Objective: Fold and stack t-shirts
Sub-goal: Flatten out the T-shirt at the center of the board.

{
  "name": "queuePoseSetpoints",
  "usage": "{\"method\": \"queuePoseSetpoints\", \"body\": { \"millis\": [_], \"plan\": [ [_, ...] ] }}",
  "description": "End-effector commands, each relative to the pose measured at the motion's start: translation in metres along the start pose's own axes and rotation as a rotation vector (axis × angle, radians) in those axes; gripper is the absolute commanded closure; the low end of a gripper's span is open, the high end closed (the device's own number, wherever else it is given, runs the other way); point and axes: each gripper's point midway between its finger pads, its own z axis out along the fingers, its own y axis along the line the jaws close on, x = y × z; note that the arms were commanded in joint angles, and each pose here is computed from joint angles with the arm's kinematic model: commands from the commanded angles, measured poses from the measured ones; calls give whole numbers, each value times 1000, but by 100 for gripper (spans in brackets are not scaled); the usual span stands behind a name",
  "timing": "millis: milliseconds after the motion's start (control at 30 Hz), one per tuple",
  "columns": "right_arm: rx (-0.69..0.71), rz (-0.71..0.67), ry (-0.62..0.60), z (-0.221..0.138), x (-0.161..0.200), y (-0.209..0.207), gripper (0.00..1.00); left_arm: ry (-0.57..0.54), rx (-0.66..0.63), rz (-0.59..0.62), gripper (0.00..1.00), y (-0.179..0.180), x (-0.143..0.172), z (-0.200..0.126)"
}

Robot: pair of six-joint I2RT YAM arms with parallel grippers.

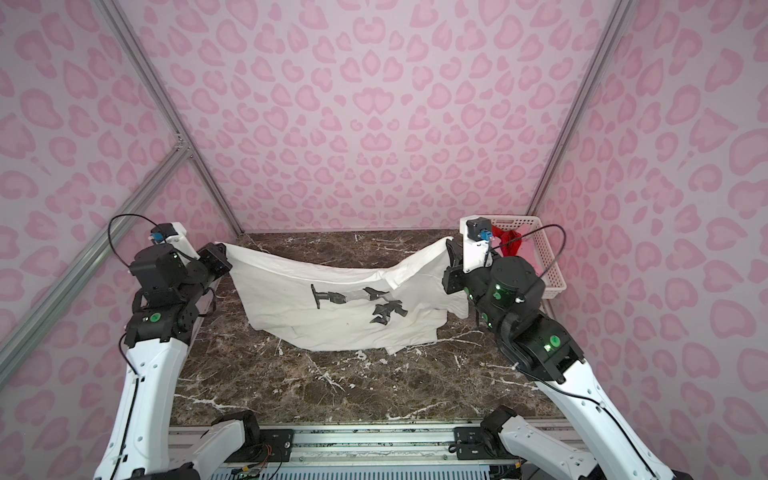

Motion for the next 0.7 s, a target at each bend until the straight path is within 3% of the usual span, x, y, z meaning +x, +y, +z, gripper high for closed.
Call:
{"method": "queuePoseSetpoints", "body": {
  "millis": [0, 200, 400, 533, 667],
  "plan": [
    [-9, -25, -198, -38, -58, -7, 100, -54, 51, 46, 95, -26, -29, -39],
    [-71, 1, -496, -128, -141, -17, 100, -269, 184, 101, 95, -84, -96, -137],
    [-152, 44, -676, -187, -186, -17, 100, -451, 218, 125, 95, -111, -136, -224],
    [-190, 64, -684, -183, -201, -11, 100, -465, 206, 129, 95, -112, -141, -233],
    [-125, 41, -614, -144, -199, -11, 100, -423, 153, 121, 96, -98, -133, -206]
  ]
}}
